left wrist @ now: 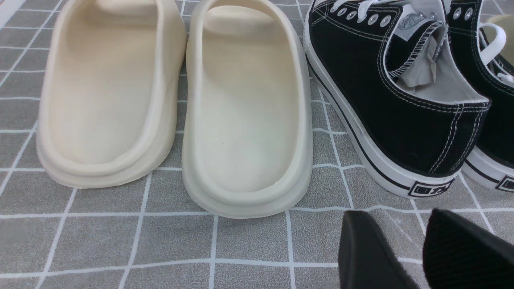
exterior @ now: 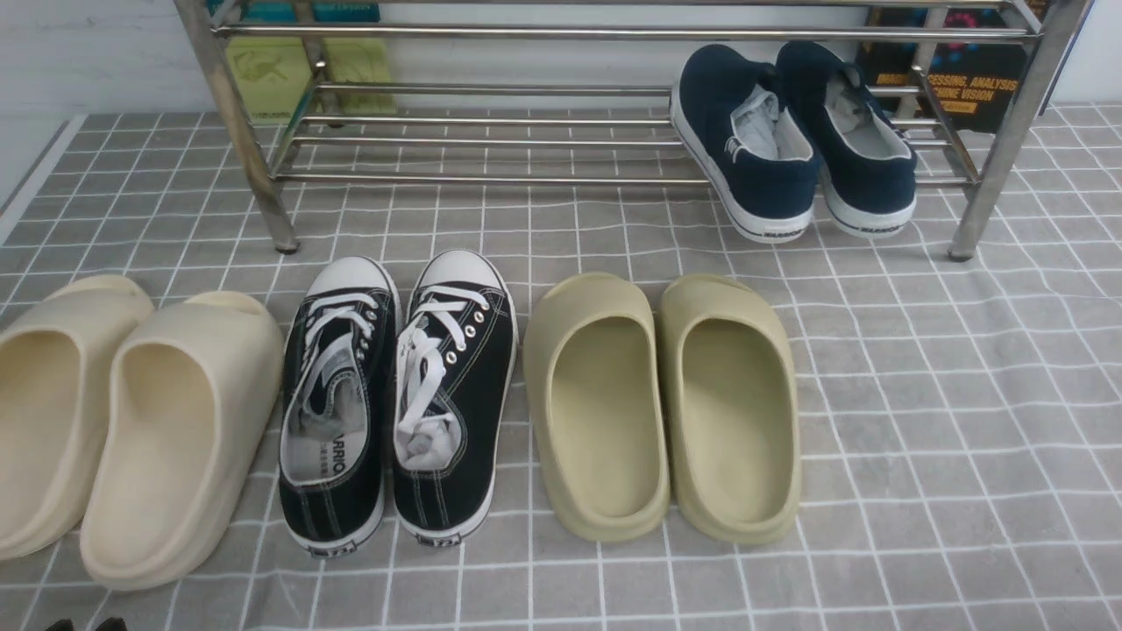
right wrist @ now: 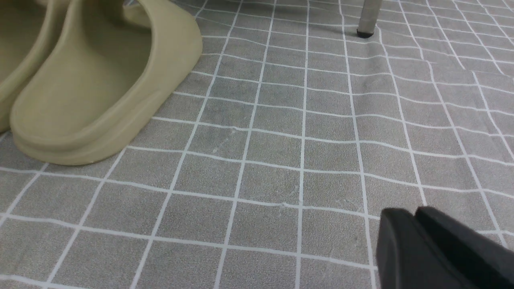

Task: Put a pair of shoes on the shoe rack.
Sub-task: Use the left arm to grab the shoe closest to it, then use the left arm to put a shoe into the shoe rack

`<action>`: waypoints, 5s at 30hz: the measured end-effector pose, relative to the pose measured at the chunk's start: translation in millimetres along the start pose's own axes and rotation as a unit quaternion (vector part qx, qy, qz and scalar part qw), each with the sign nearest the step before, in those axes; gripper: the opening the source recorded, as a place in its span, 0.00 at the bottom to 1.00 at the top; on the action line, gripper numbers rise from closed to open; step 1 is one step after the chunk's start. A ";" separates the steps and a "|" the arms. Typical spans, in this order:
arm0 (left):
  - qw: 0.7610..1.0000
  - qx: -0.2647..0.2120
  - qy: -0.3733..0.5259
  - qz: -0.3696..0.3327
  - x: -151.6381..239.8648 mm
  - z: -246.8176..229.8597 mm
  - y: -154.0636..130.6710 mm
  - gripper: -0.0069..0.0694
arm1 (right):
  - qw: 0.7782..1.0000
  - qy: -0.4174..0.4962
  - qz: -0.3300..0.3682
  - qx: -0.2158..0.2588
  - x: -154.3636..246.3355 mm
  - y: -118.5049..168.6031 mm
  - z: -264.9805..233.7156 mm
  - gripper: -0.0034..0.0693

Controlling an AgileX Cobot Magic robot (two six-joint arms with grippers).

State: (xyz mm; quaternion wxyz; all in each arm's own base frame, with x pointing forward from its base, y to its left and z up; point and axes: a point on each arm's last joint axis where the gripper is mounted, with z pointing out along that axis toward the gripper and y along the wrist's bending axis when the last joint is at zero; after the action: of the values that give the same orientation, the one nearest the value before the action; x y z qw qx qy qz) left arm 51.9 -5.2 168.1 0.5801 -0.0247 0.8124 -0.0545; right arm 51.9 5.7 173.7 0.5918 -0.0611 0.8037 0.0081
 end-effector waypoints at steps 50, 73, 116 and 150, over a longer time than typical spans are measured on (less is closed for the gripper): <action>1.000 0.002 -0.007 -0.002 -1.3 0.0 -0.3 0.40 | 1.000 0.001 -0.014 0.006 0.1 -1.1 0.0 0.24; 0.928 0.001 -0.371 -0.031 -62.6 -25.0 1.9 0.40 | 1.000 0.001 -0.015 0.006 0.1 -1.1 0.0 0.25; 0.925 0.010 0.345 -0.161 -146.4 175.2 -24.0 0.50 | 1.000 0.001 -0.016 0.006 0.1 -1.2 0.0 0.32; 0.936 0.069 0.328 -0.103 -239.3 318.1 -34.2 0.07 | 1.000 0.001 -0.016 0.006 0.1 -1.2 0.0 0.37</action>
State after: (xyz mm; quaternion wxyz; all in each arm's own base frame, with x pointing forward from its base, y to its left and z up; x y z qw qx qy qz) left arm 429.8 -33.5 294.9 0.2729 -0.0487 0.9447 -0.1751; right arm 52.0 4.5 173.7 0.5915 -0.0701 0.8032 -0.0064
